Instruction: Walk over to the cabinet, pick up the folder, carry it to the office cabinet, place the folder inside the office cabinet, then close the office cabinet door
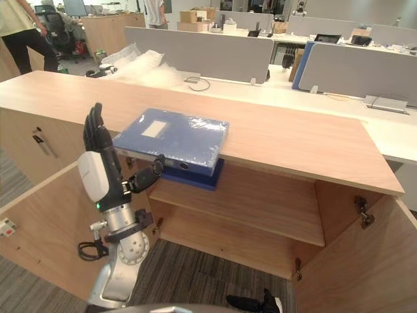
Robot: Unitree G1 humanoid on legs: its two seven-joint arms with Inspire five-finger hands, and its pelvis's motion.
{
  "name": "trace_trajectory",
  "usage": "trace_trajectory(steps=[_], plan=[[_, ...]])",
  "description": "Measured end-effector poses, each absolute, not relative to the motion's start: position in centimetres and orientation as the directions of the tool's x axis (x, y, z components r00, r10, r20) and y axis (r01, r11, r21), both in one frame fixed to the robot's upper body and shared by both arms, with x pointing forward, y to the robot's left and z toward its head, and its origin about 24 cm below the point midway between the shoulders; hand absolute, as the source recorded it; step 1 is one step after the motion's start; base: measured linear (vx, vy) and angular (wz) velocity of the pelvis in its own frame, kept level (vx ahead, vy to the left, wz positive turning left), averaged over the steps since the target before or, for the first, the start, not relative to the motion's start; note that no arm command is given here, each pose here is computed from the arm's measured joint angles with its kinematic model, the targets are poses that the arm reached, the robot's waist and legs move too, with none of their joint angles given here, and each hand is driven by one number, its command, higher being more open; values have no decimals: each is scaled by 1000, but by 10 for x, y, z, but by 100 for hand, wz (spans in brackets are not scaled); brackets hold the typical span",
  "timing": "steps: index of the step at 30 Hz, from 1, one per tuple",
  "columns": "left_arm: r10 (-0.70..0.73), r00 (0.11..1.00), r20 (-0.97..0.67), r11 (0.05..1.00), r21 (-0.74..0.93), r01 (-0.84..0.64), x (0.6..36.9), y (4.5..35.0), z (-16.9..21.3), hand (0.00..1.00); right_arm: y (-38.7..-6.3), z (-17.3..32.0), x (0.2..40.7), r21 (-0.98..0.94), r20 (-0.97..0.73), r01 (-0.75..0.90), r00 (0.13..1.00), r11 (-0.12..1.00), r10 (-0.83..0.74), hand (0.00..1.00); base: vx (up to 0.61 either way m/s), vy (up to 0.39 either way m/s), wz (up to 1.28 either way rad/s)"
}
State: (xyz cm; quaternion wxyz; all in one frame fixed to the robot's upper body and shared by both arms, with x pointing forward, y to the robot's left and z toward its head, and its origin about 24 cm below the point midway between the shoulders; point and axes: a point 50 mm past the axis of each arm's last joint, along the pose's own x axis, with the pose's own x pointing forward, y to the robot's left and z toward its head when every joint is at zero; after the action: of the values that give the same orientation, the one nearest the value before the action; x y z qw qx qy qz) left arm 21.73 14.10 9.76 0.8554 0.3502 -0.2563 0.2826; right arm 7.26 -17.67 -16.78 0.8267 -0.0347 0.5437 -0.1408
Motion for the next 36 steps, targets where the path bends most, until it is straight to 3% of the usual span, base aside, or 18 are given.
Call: trace_trajectory(steps=[10, 18, 24, 36], plan=[[197, 892, 407, 438, 777, -452, 235, 175, 39, 100, -177, -166, 84, -205, -883, 129, 403, 970, -240, 100, -60, -1, -5], [247, 868, 431, 342, 799, -495, 235, 207, 46, 100, -179, -166, 86, -204, -885, 103, 406, 973, -229, 100, -26, 14, -3], [240, 865, 441, 322, 804, -499, 235, 212, 48, 100, -179, -165, 91, -213, -879, 55, 424, 975, -216, 100, 0, 0, 0], [63, 868, 493, 240, 837, -492, 243, 209, 63, 100, -179, -165, 94, -215, -877, 32, 433, 976, -207, 100, 0, 0, 0]])
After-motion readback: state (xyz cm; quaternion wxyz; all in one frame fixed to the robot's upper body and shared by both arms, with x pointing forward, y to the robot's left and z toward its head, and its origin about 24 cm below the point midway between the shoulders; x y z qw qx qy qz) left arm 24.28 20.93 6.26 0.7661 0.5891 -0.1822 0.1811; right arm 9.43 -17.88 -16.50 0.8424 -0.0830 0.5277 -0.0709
